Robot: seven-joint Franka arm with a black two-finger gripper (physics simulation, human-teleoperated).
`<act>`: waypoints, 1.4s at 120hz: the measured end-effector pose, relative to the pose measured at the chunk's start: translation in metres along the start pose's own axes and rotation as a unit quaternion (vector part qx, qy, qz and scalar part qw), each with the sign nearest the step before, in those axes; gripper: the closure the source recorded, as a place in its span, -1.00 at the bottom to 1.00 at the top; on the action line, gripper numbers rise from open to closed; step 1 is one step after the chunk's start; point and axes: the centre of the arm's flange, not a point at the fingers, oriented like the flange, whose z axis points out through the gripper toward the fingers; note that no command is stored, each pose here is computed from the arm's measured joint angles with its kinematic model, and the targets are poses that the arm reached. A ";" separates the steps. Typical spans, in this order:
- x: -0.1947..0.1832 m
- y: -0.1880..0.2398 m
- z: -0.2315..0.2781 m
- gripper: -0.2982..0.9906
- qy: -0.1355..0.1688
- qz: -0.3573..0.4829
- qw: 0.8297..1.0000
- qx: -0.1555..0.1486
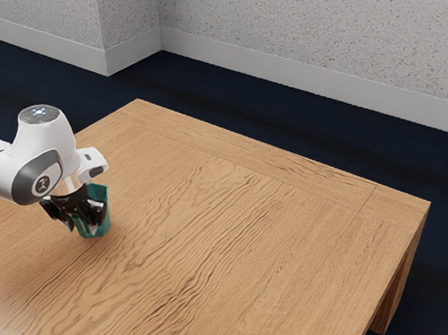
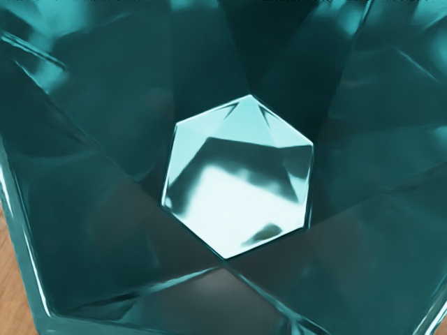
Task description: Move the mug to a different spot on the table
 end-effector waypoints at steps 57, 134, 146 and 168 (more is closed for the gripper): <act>0.002 -0.001 -0.001 0.35 0.006 -0.006 1.000 0.000; 0.010 0.014 -0.024 0.62 0.059 0.017 0.998 -0.008; 0.010 0.027 -0.023 0.66 0.071 0.031 0.997 -0.014; 0.006 0.086 -0.024 0.68 0.103 0.087 0.990 -0.038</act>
